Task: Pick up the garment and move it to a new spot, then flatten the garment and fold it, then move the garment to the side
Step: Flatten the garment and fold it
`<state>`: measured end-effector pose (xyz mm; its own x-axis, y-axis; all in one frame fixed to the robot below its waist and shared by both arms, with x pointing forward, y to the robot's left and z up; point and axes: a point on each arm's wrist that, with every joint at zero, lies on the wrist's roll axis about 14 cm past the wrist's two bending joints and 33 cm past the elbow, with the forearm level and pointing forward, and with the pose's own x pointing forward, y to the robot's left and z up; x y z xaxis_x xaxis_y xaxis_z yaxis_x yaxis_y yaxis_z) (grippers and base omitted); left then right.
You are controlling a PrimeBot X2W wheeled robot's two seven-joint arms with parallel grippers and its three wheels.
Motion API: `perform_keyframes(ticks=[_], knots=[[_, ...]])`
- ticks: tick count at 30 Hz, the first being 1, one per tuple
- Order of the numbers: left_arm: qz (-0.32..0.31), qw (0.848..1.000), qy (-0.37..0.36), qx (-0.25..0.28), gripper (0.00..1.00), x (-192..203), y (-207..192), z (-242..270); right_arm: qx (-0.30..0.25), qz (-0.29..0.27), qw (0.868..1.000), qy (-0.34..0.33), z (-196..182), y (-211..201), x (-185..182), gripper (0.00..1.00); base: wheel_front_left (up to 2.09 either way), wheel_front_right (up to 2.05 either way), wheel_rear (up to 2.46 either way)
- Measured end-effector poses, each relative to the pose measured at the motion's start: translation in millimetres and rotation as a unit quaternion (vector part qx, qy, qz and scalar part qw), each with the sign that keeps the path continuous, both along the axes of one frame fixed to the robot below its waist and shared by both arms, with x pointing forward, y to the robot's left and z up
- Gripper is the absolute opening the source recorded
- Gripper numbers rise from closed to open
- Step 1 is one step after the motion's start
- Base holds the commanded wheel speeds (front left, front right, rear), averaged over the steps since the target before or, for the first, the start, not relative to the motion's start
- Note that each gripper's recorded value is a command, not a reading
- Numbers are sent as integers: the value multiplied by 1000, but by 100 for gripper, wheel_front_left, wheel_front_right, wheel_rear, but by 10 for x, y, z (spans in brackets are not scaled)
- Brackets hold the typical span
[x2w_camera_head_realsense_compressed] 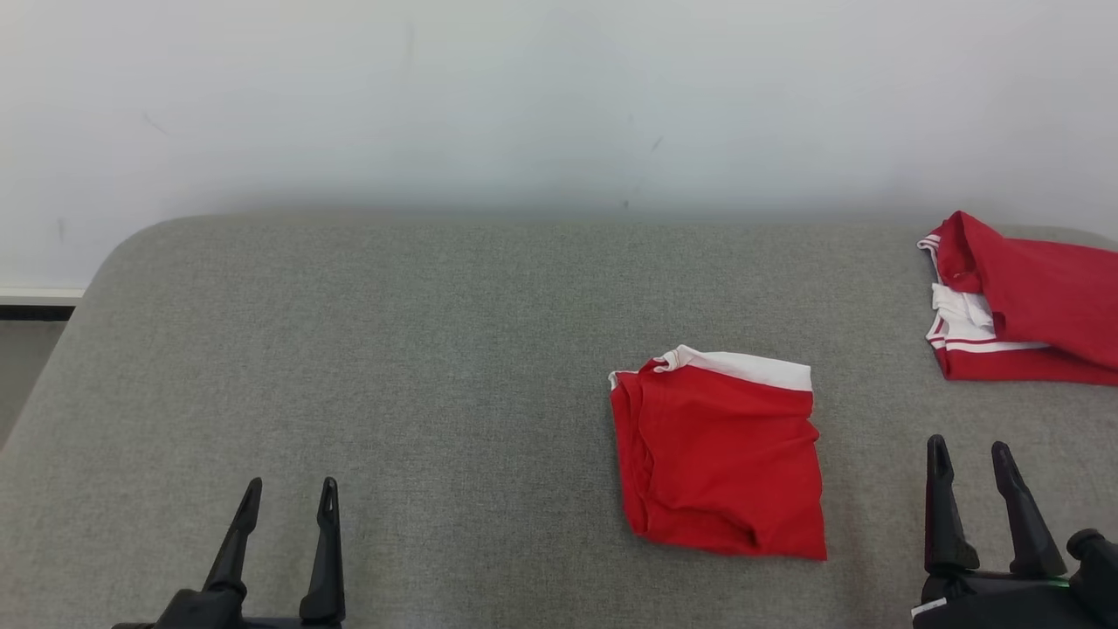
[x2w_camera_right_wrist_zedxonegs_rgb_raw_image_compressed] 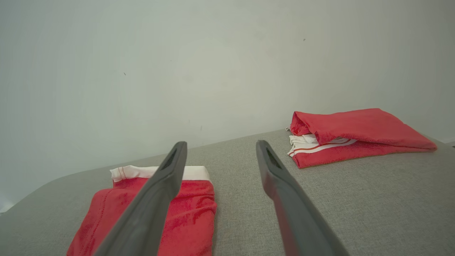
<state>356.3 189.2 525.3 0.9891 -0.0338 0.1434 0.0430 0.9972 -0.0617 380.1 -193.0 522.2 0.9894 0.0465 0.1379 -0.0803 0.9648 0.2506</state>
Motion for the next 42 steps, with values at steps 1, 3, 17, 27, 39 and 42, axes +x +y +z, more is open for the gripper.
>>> perform_keyframes(ticks=[1, 3, 17, 27, 39, 42], knots=[[1, 1000, -1, 1, 100, -8, 5, 4, -3, 1, 1000, 1, -7, 4, -16, 100, 0, 0, 0], [2, 1000, -4, 1, 100, -14, 16, 23, -7, 2, 1000, 4, -29, 12, -42, 100, 0, 0, 0], [-10, 1000, -3, 12, 100, -60, -47, 19, -24, 24, 999, 20, -137, 162, -115, 100, 0, 0, 0], [-10, 1000, 4, 9, 100, -45, -52, -27, -42, 45, 996, 60, -359, 217, 209, 0, 0, 0, 0], [9, 1000, 14, 6, 100, 43, 63, -70, -72, 64, 988, 124, -688, 362, 851, 0, 0, 0, 0], [13, 1000, 15, 6, 100, 72, 94, -77, -75, 64, 985, 141, -786, 389, 974, 0, 0, 0, 0]])
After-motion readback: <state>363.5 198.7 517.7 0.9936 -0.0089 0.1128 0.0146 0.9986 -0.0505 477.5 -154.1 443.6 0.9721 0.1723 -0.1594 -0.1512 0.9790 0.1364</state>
